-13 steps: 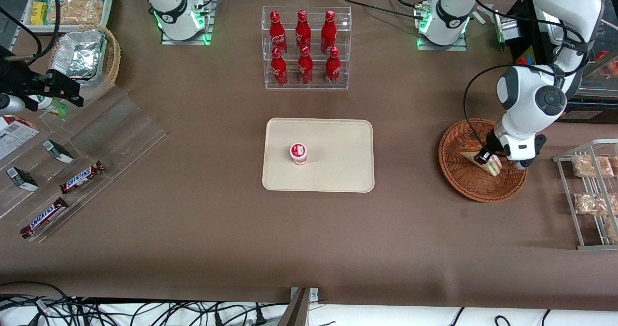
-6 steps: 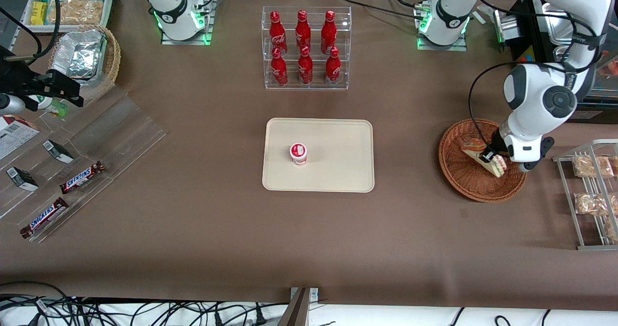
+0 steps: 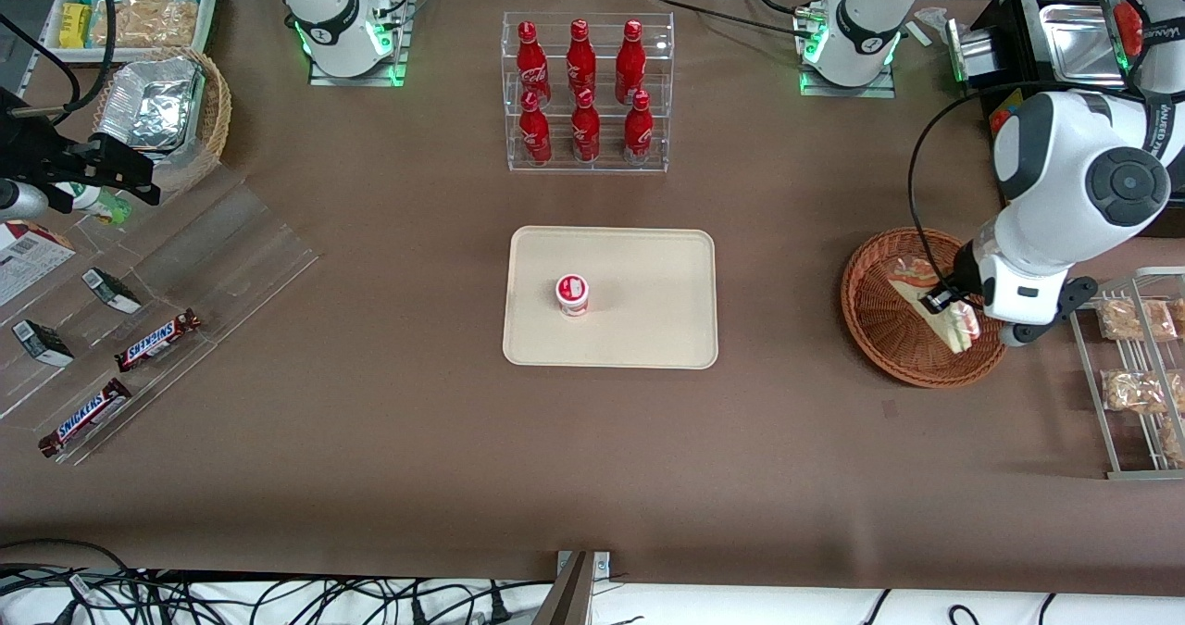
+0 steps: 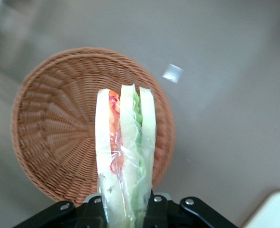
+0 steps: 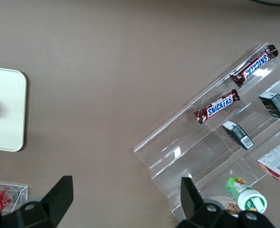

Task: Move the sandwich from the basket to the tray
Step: 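Carry the sandwich with the left gripper over the cream tray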

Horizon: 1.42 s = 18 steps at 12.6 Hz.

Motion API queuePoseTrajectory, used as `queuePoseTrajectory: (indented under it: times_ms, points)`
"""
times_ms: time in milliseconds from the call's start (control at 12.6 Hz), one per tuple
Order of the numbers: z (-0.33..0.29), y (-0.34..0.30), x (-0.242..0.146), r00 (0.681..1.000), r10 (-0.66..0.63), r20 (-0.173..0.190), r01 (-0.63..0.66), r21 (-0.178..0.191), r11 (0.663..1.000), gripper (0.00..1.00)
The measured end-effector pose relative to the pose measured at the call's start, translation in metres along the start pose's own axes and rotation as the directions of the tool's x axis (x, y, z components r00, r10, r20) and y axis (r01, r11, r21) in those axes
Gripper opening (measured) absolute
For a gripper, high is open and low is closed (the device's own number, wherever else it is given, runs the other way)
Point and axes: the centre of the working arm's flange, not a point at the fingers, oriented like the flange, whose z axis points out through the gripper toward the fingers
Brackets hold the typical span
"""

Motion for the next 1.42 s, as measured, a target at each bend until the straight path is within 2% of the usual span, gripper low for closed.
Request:
queuePoseTrajectory:
  times_ms: [237,396,633,1029,1424]
  points:
    - [-0.008,0.045,-0.029,0.995,0.099,-0.002,-0.099,-0.028,0.995,0.22]
    - [-0.018,0.079,-0.058,0.977,0.214,-0.01,-0.214,-0.053,0.975,0.22]
    - [-0.028,0.136,-0.112,0.934,0.357,-0.017,-0.357,-0.093,0.93,0.23]
    - [-0.005,0.204,-0.202,0.854,0.521,0.003,-0.517,-0.112,0.849,0.25]
    - [0.046,0.223,-0.21,0.843,0.536,0.038,-0.527,-0.135,0.839,0.24]
